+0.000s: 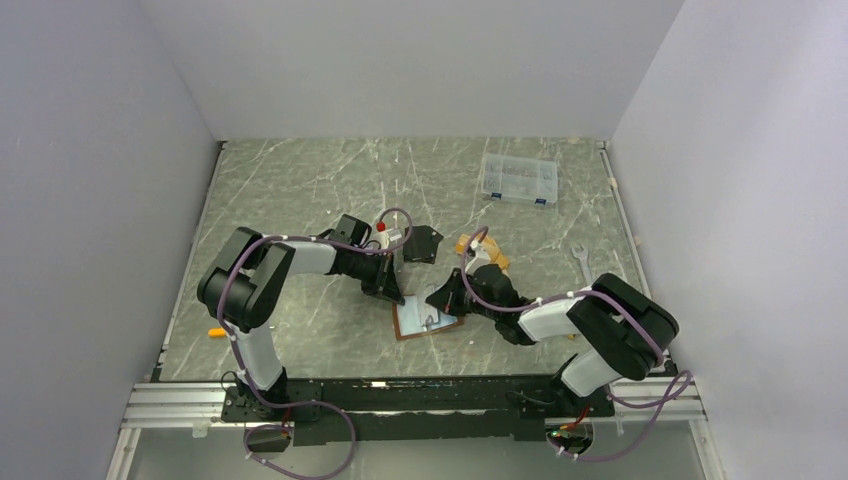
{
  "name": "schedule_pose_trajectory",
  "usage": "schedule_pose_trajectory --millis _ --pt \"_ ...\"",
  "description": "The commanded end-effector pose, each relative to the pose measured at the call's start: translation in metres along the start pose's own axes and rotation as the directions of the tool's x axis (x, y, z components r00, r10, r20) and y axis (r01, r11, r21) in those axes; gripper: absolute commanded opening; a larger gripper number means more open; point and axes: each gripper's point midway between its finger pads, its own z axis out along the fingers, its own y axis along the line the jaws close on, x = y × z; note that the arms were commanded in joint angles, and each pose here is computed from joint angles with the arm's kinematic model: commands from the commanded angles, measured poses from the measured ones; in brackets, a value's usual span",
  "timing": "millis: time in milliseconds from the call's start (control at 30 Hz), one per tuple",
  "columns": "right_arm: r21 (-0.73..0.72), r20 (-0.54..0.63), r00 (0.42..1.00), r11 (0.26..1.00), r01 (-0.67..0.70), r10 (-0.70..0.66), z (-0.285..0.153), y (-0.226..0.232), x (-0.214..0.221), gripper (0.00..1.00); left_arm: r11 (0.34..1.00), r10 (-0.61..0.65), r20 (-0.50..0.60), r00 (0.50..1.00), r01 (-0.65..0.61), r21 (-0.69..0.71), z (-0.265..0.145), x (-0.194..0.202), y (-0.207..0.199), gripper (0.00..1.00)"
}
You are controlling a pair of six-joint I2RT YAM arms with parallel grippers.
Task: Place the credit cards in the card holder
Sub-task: Insert the credit card into the card holder.
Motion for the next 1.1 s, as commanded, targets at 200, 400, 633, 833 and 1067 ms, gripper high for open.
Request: schedule_pose_trajectory --millis 200,400,633,833,1067 --pt "0.067 0.009 1.000 0.998 0.004 -0.005 -0.016 -0.021 0.011 0.00 0.999 0.034 0.024 0.999 -0.034 -0.003 -0.004 -0.004 -0.009 0.00" --pt "0.080 -0.069 0.998 0.997 0.016 -0.011 -0.009 -0.025 0.025 0.00 0.999 0.042 0.021 0.999 -0.042 0.003 -0.003 -0.004 -0.011 0.00" --pt "0.093 -0.096 0.995 0.995 0.016 -0.007 -0.006 -0.030 0.031 0.00 0.999 0.044 0.013 0.999 -0.044 0.004 -0.002 -0.002 -0.012 0.00" --pt "0.140 -0.112 0.994 0.990 0.012 0.004 -0.007 -0.039 0.037 0.00 0.999 0.050 0.006 0.999 -0.050 0.011 -0.001 -0.001 -0.016 0.00" --pt "0.180 -0.161 0.987 0.983 0.034 -0.005 -0.010 -0.049 0.055 0.00 0.998 0.056 0.001 0.998 -0.056 0.012 -0.001 0.000 -0.018 0.00"
